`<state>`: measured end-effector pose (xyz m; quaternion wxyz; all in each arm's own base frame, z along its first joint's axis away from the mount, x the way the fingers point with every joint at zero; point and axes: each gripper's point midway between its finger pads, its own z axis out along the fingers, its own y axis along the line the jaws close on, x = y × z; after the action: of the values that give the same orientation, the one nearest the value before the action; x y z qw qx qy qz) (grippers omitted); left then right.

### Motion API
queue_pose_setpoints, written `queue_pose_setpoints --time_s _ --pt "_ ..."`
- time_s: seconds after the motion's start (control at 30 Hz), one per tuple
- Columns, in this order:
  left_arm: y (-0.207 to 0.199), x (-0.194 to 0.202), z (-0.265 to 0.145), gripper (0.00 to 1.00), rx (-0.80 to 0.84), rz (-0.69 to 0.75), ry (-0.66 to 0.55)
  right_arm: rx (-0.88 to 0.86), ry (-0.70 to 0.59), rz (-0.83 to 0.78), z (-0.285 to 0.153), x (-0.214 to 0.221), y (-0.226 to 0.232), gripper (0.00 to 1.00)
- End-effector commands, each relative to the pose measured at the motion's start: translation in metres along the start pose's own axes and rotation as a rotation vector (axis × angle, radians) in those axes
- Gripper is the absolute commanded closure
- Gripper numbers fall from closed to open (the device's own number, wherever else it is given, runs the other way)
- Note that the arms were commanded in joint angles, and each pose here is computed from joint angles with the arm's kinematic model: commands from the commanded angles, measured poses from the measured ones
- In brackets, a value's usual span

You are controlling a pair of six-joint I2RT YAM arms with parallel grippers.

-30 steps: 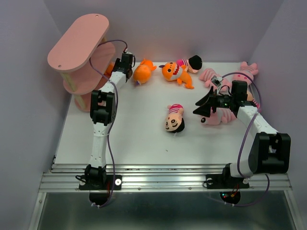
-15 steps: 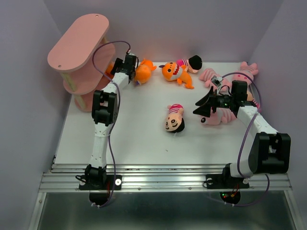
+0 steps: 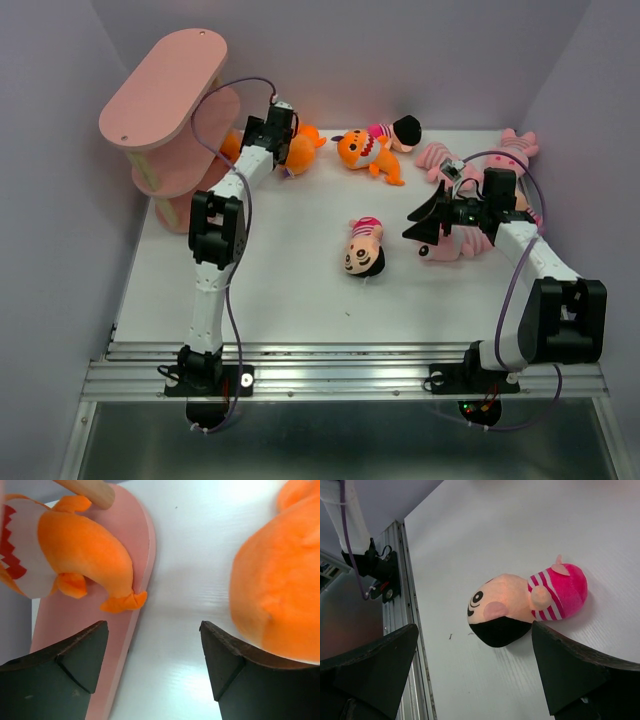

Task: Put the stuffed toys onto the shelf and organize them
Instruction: Place the stuffed toy onto shelf, then grab a stuffed toy with the left arm

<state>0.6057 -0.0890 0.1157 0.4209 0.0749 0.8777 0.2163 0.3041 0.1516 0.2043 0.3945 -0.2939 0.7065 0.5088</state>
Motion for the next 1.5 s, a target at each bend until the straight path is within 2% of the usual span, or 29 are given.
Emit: queue_pose_setpoints --time_s 0.0,0.17,0.27,0.4,0.53,0.77,0.93,1.17,1.27,1.37,1.47 --pt "0.03 -0.068 -0.076 0.14 0.104 -0.215 -0.151 -0.012 -0.029 -0.104 -0.005 -0.025 0.013 0.0" --pt "0.031 -0.093 -0.121 0.14 0.246 -0.319 -0.209 0.001 -0.024 -0.106 -0.006 -0.025 0.011 0.0" --pt "0.025 -0.109 -0.16 0.13 0.398 -0.37 -0.244 0.014 -0.018 -0.114 -0.006 -0.025 0.009 0.0" --pt "0.021 -0.109 -0.187 0.13 0.498 -0.393 -0.242 0.023 -0.012 -0.115 -0.007 -0.025 0.008 0.0" --pt "0.008 -0.104 -0.197 0.13 0.583 -0.403 -0.238 0.021 -0.005 -0.108 -0.007 -0.023 0.007 0.0" --pt "-0.016 -0.087 -0.167 0.13 0.596 -0.369 -0.183 0.052 0.015 -0.119 -0.008 -0.019 0.001 0.0" --pt "-0.031 -0.097 -0.135 0.12 0.561 -0.323 -0.181 0.07 0.03 -0.124 -0.008 -0.016 -0.005 0.0" --pt "-0.06 -0.089 -0.091 0.12 0.548 -0.331 -0.132 0.096 0.045 -0.12 -0.008 -0.011 -0.013 0.0" --pt "-0.061 -0.078 -0.068 0.13 0.481 -0.34 -0.114 0.098 0.048 -0.12 -0.008 -0.01 -0.015 0.0" --pt "-0.067 -0.068 -0.054 0.19 0.449 -0.349 -0.098 0.102 0.052 -0.118 -0.008 -0.008 -0.016 0.0" --pt "-0.076 -0.048 -0.044 0.31 0.452 -0.344 -0.058 0.104 0.055 -0.12 -0.008 -0.007 -0.018 0.0"
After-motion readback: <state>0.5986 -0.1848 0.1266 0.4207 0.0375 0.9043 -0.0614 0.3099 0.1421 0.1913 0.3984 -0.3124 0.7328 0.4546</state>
